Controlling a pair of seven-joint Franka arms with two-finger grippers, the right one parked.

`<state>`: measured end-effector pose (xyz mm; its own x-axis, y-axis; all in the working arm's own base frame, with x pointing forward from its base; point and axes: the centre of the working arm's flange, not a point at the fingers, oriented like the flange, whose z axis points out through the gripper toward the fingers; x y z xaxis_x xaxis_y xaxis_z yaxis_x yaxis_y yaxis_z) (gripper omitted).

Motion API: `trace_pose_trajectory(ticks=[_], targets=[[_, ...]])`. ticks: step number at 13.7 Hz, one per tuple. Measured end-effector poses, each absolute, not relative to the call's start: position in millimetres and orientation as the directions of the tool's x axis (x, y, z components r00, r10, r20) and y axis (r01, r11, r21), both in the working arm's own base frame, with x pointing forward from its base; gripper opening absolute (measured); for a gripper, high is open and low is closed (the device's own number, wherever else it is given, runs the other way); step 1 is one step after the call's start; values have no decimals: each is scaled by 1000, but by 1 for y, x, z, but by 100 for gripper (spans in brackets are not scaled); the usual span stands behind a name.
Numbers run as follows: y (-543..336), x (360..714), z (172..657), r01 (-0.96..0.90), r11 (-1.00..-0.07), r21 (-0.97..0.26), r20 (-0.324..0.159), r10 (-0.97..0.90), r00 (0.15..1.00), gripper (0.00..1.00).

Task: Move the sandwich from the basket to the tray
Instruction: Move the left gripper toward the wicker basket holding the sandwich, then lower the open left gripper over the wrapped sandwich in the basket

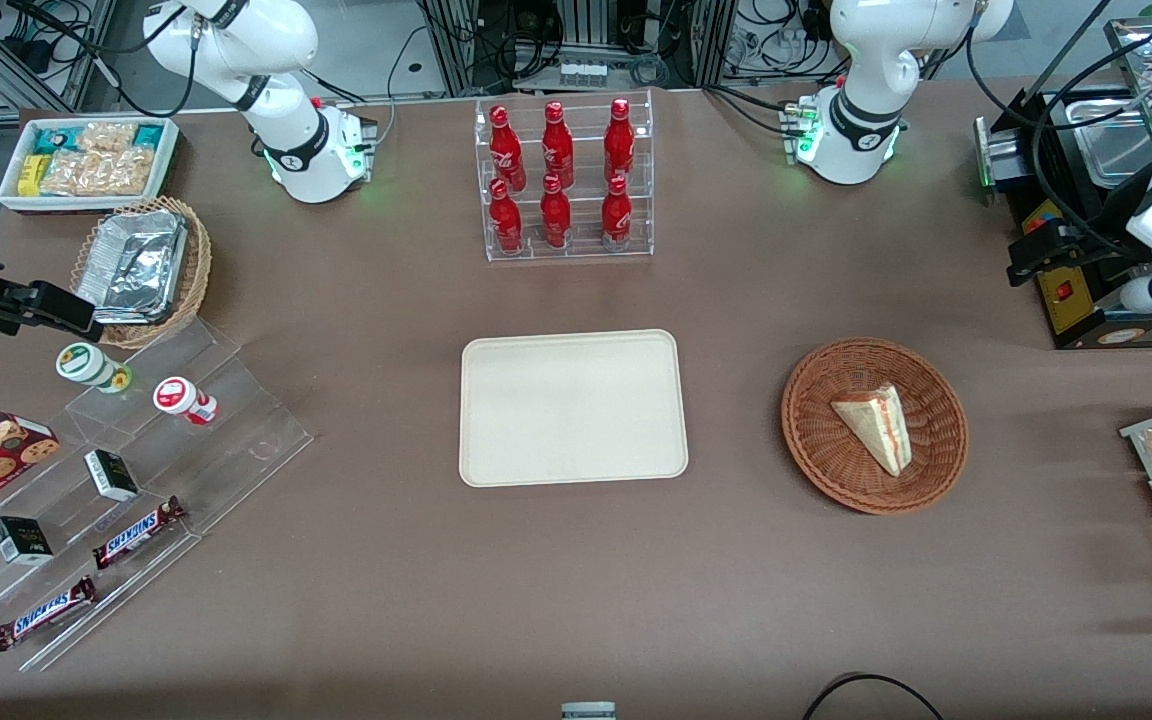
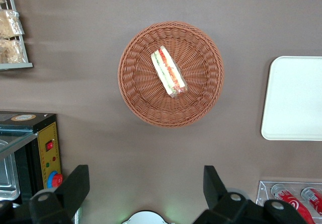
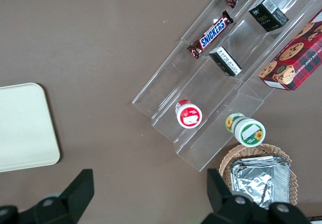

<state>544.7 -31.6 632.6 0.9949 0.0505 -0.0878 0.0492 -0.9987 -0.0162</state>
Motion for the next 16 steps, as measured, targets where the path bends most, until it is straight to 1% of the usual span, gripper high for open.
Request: trace_pose_trajectory(ticks=[5, 9, 13, 16], targets=[[-36, 546, 629, 41, -999, -16, -92, 42, 995, 100], [-41, 567, 597, 30, -999, -18, -107, 32, 994, 100], [-54, 592, 541, 38, -999, -14, -79, 39, 996, 100], [-58, 599, 486, 103, -995, -7, -28, 103, 994, 100]])
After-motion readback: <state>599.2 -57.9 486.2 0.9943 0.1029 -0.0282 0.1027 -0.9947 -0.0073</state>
